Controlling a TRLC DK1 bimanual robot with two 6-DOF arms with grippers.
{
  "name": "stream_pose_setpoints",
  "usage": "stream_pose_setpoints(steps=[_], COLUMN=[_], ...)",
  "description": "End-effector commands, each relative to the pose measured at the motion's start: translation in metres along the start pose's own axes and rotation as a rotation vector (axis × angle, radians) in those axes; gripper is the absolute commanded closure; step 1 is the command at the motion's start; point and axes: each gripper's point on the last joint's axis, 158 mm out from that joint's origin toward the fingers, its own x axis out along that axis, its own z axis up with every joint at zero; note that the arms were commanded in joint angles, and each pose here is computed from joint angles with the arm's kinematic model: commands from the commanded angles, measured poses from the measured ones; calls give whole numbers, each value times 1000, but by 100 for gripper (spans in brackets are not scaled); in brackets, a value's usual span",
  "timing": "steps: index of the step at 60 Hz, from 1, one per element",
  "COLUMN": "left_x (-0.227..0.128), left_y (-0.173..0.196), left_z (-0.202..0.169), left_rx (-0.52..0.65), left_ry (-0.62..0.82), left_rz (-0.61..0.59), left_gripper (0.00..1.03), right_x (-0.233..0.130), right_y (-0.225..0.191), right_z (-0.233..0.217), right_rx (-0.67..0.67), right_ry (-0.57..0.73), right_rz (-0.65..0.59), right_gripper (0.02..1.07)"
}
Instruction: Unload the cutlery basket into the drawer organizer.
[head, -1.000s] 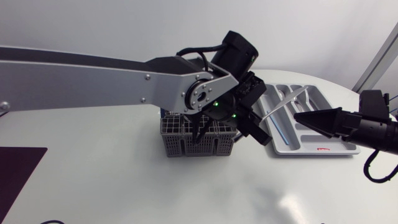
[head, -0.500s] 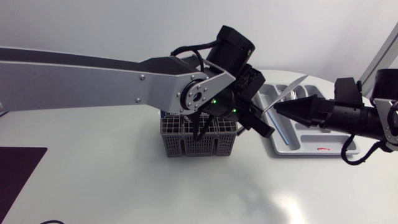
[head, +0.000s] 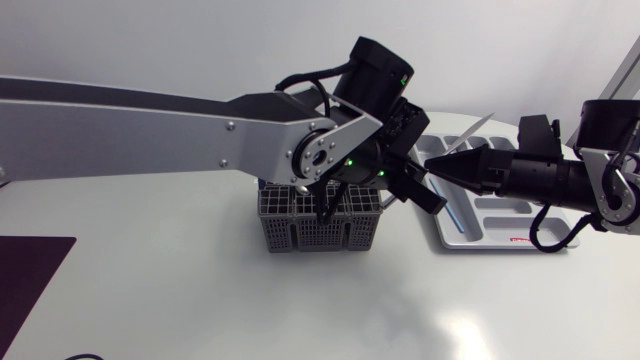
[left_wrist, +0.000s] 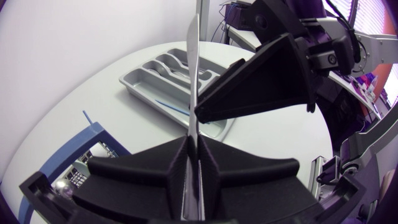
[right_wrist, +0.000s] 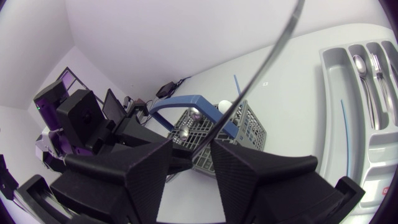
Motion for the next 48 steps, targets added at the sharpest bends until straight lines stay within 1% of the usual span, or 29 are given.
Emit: stream_pose_setpoints(steps=[1, 12, 14, 26, 48], left_x=[-8, -6, -6, -4, -2], left_y=[-2, 0, 0, -2, -4], left_z=[10, 9, 9, 7, 4], left_rx=[-21, -26, -26, -24, -22], left_ry=[-37, -36, -36, -32, -26], left_rz=[3, 5, 5, 3, -1], left_gripper=[100, 100, 100, 100, 100], right_x=[3, 5, 6, 11, 9], right_y=[0, -4, -5, -5, -5], right_z=[6, 5, 5, 5, 5], right_rx=[13, 9, 9, -17, -35], right_ry=[-6, -9, -9, -17, -35], right_rz=[1, -8, -11, -24, -30], right_gripper=[70, 85, 91, 94, 95])
